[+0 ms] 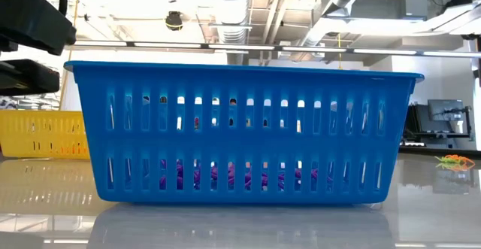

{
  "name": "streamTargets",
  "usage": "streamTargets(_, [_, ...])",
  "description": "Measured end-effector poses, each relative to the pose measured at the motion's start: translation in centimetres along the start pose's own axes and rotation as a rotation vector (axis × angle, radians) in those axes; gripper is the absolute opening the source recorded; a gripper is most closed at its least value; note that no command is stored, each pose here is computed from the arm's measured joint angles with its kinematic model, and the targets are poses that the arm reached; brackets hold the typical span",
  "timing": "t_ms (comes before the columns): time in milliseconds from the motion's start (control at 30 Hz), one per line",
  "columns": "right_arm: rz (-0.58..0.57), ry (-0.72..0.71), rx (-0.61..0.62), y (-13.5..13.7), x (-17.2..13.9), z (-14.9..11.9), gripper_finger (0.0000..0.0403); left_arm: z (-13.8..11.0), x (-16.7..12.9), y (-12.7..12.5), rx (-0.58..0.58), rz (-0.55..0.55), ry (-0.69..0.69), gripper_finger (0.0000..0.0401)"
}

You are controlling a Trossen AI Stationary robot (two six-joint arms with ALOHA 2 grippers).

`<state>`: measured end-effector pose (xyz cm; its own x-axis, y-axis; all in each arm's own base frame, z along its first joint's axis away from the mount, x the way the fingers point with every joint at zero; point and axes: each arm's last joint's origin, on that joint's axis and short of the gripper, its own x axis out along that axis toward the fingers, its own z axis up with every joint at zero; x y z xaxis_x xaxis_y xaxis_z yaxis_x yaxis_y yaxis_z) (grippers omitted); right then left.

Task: Sort Halloween decoration
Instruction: Put the purple spider toy into the blue basket

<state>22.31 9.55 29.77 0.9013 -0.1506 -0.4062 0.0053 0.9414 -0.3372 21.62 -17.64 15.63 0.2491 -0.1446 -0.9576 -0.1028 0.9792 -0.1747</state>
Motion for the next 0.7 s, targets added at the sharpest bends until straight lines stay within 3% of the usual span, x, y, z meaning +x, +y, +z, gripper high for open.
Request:
streamTargets(333, [0.0,0.0,0.0,0.0,0.0,0.0,0.0134,1.2,-2.6,-0.7,0.08,0.136,-0.007,0.0])
streamTargets(700, [0.001,0.0,0.0,0.0,0.0,0.0,0.0134,5.5,-5.8,-3.4,0.248,0.036,-0.323,0.0])
